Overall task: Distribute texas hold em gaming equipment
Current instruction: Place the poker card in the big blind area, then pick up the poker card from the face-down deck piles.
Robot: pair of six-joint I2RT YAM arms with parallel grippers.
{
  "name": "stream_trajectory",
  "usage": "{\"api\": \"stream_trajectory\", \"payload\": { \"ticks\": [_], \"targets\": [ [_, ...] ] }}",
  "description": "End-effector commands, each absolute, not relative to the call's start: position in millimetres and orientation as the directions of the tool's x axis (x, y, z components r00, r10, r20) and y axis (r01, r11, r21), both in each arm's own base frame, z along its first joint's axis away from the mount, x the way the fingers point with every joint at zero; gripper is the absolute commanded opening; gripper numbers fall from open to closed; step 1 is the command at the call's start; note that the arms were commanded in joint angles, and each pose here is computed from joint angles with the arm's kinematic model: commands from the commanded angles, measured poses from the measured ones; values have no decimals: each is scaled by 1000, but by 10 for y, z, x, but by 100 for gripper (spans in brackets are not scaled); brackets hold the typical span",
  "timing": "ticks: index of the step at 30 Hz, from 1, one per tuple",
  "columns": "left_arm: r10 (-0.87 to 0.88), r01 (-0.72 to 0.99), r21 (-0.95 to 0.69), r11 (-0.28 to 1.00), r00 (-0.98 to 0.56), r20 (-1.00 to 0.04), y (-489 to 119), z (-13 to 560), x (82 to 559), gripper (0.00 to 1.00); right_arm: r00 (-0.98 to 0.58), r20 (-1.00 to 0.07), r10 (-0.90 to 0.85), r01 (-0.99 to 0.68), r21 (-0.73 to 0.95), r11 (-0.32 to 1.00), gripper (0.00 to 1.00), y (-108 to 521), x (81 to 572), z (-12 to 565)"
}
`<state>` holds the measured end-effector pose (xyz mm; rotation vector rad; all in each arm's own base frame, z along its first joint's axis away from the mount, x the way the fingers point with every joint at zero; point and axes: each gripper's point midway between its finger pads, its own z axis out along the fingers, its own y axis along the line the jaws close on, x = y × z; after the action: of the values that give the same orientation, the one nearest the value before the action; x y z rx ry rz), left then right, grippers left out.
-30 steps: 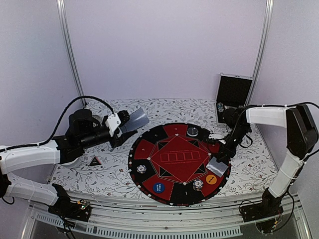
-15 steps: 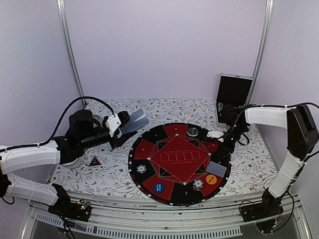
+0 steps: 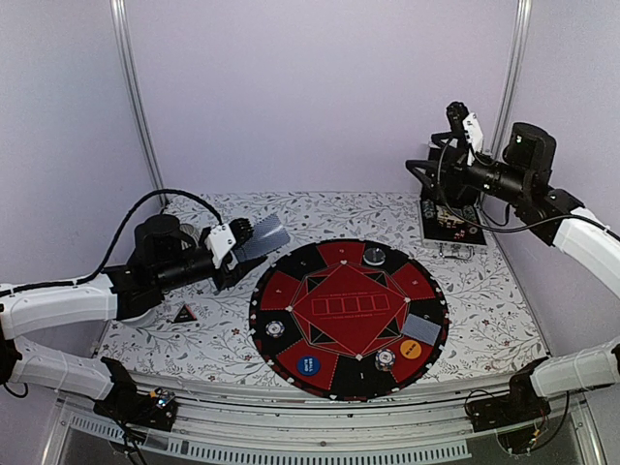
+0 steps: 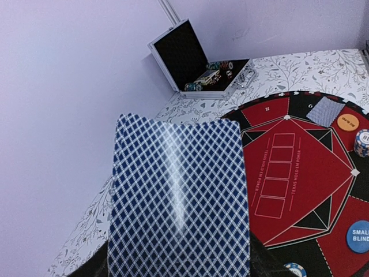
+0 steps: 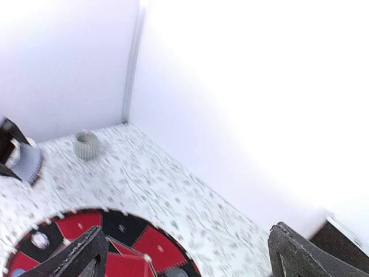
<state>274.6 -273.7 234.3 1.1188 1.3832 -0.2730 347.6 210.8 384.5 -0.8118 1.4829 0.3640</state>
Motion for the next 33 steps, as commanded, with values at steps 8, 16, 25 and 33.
{"api": "stream_trajectory", "payload": {
  "ticks": [8,16,25,33],
  "targets": [
    [430,712,498,494,298,-852,-2732,2429,2724,57,-348,-936,-39,-866,305,397,100,3700,3307,3532],
    [438,710,506,490,301,-847,-2739,2403,2722,57,-447,-865,-228,-885,390,255,99,4566,3078,2927],
    [433,715,504,484,304,-848,-2753,2403,2707,57,-502,-818,-281,-852,413,321,99,4810,3230,2435],
    [432,711,507,488,308,-848,-2744,2411,2705,57,-483,-809,-336,-855,354,378,99,4746,3305,2327]
  ]
}}
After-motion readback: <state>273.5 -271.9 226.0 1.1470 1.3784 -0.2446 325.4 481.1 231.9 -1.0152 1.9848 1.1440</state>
